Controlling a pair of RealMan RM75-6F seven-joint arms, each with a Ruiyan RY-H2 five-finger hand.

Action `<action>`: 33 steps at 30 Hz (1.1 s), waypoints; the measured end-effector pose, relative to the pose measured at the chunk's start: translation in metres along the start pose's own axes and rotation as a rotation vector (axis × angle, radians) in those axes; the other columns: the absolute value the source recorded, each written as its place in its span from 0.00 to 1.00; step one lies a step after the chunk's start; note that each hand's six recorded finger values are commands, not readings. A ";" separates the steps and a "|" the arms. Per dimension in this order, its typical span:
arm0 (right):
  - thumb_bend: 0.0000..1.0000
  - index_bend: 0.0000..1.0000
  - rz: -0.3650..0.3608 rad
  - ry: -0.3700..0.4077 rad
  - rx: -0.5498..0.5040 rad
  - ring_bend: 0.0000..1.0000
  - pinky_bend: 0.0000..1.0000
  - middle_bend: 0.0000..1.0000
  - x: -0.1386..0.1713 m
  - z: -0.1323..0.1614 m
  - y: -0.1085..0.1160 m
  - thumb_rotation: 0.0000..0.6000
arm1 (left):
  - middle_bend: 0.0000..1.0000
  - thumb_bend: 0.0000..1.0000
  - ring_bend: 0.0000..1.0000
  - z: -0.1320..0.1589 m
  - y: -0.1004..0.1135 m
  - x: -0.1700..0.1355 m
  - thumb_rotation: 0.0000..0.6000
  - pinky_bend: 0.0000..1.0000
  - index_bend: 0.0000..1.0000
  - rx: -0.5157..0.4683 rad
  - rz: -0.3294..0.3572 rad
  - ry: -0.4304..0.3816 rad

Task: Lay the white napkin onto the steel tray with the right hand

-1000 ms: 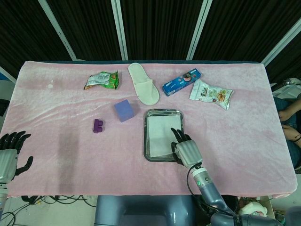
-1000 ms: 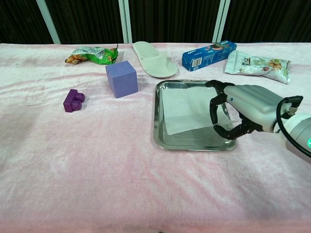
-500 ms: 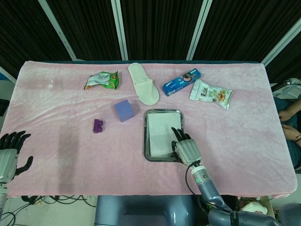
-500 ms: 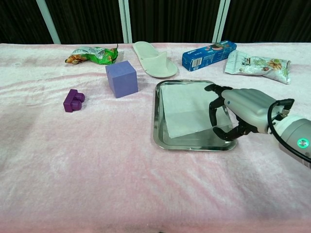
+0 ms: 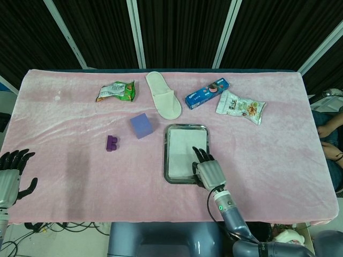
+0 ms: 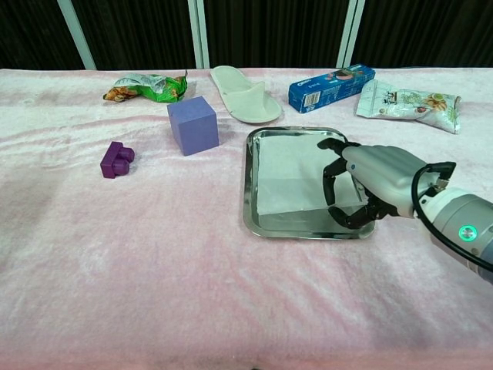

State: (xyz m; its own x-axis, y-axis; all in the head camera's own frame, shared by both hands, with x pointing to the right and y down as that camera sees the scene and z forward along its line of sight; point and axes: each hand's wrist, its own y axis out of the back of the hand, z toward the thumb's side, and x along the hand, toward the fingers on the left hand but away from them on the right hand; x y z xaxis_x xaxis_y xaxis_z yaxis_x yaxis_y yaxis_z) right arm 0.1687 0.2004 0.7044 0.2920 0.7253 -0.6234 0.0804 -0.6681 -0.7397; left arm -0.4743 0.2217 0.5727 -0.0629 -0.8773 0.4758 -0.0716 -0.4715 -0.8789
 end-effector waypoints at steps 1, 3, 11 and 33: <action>0.45 0.82 0.006 -0.004 0.001 0.08 0.21 0.03 0.000 0.000 -0.001 1.00 | 0.10 0.38 0.04 0.000 0.000 0.000 1.00 0.04 0.17 0.000 0.000 0.000; 0.45 0.82 0.016 -0.012 0.001 0.08 0.21 0.03 -0.001 0.000 -0.003 1.00 | 0.10 0.38 0.04 0.000 0.001 0.000 1.00 0.04 0.17 -0.001 0.002 0.001; 0.46 0.82 0.022 -0.024 0.012 0.08 0.21 0.03 -0.002 -0.001 -0.005 1.00 | 0.10 0.38 0.04 0.000 0.001 0.000 1.00 0.04 0.17 0.000 0.000 0.000; 0.44 0.55 0.037 -0.010 0.010 0.08 0.21 0.02 -0.001 -0.002 -0.011 1.00 | 0.10 0.38 0.04 0.000 0.000 0.001 1.00 0.04 0.17 0.001 -0.001 0.000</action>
State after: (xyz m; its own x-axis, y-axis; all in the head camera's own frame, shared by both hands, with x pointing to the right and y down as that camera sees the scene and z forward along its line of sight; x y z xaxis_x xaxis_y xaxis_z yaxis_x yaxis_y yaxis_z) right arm 0.1691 0.2070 0.7132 0.2846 0.7020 -0.6529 0.0604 -0.6928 -0.7186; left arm -0.4745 0.2209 0.5726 -0.0629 -0.8769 0.4765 -0.0709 -0.4723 -0.8786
